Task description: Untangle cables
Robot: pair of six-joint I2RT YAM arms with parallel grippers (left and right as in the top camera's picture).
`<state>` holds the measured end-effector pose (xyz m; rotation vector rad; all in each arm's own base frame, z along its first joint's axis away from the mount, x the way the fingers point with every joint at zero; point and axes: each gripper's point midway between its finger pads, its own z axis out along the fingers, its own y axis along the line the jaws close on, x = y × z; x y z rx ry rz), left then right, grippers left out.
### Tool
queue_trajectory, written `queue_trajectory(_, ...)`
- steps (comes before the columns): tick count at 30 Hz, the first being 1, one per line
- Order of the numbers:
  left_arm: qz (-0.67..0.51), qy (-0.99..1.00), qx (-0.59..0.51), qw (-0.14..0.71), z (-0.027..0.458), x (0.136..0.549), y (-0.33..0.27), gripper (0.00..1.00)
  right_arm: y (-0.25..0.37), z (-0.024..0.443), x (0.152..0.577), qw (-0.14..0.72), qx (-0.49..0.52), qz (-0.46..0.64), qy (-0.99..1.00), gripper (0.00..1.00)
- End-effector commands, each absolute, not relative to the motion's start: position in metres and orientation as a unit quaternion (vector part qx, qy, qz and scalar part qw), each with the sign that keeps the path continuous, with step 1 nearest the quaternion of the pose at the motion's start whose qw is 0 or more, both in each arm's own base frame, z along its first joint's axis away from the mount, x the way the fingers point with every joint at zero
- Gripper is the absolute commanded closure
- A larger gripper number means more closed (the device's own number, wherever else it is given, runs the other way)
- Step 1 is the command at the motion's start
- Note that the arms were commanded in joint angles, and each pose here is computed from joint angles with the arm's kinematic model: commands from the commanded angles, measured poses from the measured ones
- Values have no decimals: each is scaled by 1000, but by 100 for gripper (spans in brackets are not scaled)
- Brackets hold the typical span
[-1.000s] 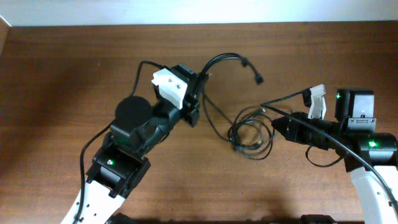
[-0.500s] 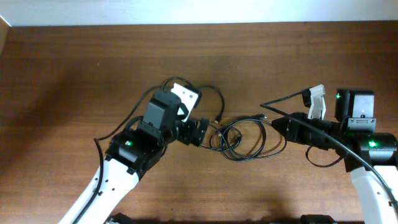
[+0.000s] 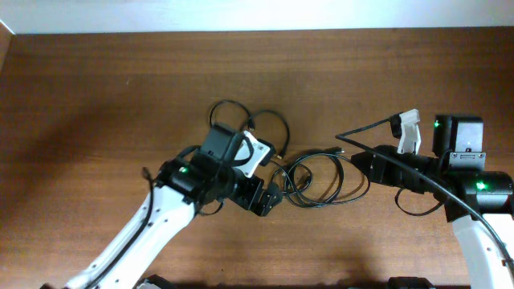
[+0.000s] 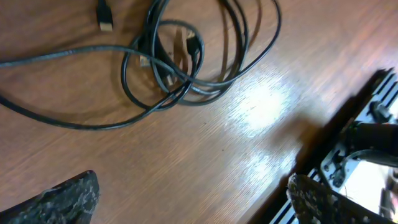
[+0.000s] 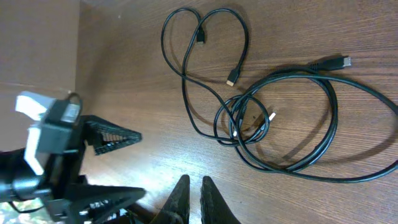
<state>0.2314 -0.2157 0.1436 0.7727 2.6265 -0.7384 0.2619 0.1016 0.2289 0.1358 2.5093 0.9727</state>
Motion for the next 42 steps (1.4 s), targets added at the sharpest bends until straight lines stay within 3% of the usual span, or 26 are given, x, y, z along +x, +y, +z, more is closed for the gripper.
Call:
queue_trajectory(1,-243,872,408,115,111,213,-237,1,96,228,266,233,50,330,913,93)
queue_trajectory(5,-158,804,565,95,59,214,-241,0,70,225,274,248,95,305,915,92)
queue_trajectory(9,-84,768,617,150,45,242,-255,0,53,223,275,249,125,297,913,86)
queue_trajectory(12,-69,724,668,158,38,241,-265,1,53,223,275,254,113,293,915,86)
queue_trajectory(23,-71,716,673,168,31,247,-273,1,53,223,275,253,114,293,915,86)
queue_trajectory(29,-67,719,674,157,3,254,-277,12,53,223,275,254,114,293,915,86)
queue_trajectory(32,-67,718,673,165,4,256,-280,31,53,223,275,254,114,293,915,86)
queue_trajectory(33,-67,717,673,167,4,257,-280,44,53,223,275,253,114,293,915,86)
queue_trajectory(35,-67,717,673,168,4,257,-281,92,53,223,275,252,114,293,915,86)
queue_trajectory(36,-67,718,673,167,4,257,-281,100,53,223,275,252,114,293,915,86)
queue_trajectory(42,-70,708,661,239,59,266,-289,100,53,222,274,250,115,293,916,86)
